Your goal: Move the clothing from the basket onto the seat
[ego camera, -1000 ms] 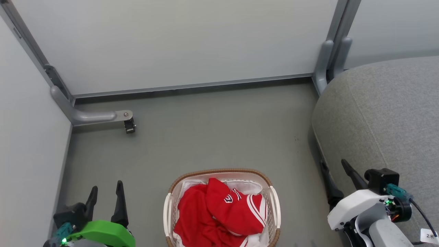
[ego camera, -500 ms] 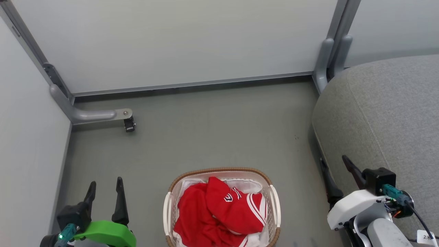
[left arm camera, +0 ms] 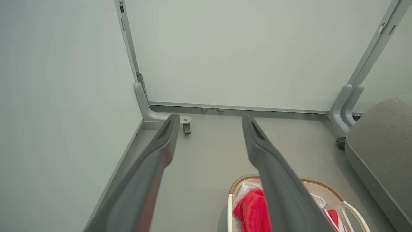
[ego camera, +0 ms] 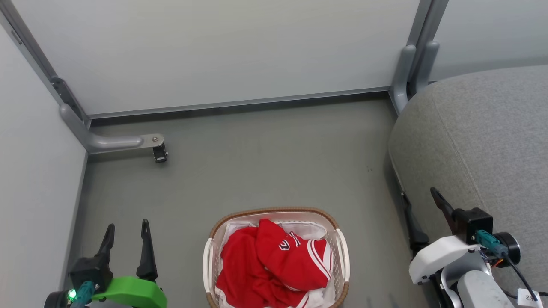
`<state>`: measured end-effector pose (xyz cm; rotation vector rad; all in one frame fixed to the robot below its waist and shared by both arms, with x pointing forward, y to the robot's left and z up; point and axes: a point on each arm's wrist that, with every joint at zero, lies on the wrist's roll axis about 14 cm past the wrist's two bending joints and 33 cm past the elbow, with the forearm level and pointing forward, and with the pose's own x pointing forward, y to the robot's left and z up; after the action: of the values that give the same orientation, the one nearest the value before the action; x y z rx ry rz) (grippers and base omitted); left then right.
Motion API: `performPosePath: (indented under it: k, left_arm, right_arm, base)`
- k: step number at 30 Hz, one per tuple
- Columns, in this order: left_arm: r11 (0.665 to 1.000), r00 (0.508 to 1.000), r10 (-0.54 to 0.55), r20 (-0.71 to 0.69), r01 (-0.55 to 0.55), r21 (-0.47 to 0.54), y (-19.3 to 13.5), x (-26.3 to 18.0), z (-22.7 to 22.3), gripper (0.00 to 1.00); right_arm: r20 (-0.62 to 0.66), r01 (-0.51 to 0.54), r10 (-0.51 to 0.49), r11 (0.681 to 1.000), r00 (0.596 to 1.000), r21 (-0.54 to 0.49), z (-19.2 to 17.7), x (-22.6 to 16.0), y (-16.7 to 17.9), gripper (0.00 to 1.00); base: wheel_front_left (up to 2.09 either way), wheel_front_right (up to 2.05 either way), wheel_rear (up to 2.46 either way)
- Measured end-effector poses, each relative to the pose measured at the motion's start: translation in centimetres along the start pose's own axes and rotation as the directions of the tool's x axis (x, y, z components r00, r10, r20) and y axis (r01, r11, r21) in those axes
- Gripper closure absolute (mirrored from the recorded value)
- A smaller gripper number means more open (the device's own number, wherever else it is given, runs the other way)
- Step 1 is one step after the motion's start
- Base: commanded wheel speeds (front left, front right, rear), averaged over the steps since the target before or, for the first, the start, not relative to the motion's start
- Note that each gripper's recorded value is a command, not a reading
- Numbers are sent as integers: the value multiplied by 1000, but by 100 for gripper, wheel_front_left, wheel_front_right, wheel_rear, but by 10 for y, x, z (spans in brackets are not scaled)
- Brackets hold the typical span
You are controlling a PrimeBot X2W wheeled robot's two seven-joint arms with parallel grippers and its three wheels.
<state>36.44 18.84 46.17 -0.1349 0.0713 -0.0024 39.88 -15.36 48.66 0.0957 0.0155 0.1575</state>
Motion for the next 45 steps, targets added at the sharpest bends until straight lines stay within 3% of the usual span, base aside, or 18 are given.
performPosePath:
  k: [14,45]
  left_arm:
    - [998,994,-40,-101,46,51,-9,3,-35,0]
    - [954,898,-298,-324,294,-63,-95,69,-128,0]
  right_arm:
    - [-2,-41,41,995,999,-93,-4,12,7,0]
    - [-24,-23,21,997,999,-77,-33,74,-11,0]
  base:
    - [0,0,0]
    - [0,0,0]
